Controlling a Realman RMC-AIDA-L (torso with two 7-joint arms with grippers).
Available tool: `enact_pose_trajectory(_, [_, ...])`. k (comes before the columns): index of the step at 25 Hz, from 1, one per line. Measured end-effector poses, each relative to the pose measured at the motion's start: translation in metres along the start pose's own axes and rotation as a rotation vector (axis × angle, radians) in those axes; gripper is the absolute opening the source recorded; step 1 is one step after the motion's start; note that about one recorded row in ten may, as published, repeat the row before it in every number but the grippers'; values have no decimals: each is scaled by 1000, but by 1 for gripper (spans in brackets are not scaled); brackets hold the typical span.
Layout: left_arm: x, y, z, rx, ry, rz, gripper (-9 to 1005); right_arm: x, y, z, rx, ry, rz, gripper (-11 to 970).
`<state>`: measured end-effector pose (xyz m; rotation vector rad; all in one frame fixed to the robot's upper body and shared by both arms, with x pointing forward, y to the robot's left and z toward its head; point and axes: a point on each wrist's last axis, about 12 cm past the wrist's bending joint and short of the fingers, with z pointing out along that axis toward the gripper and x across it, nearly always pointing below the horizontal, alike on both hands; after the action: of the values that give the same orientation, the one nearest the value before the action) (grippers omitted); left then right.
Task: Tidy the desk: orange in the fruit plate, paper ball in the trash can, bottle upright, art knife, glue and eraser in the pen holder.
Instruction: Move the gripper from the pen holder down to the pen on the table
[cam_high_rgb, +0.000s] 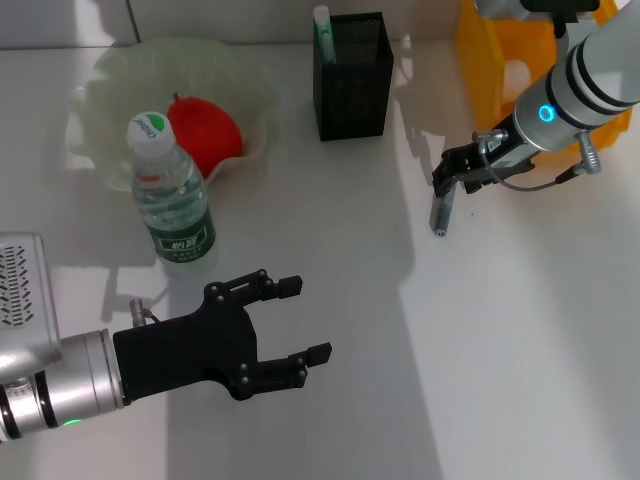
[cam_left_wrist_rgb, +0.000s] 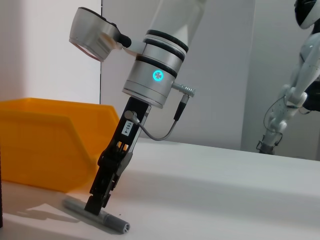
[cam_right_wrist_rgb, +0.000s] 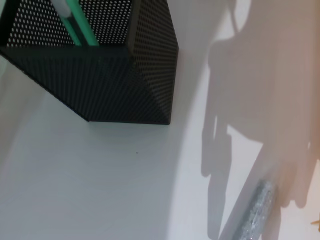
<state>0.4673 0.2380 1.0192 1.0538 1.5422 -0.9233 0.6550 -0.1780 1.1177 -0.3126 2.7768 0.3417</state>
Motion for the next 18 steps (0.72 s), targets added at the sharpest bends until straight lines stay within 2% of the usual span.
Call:
enact_pose_trajectory(11, [0,0,0,0,0,0,800,0,0,0,0,5,0,401])
enact_pose_trajectory(18, [0,0,0,-1,0,-1,800,0,0,0,1,10,0,347])
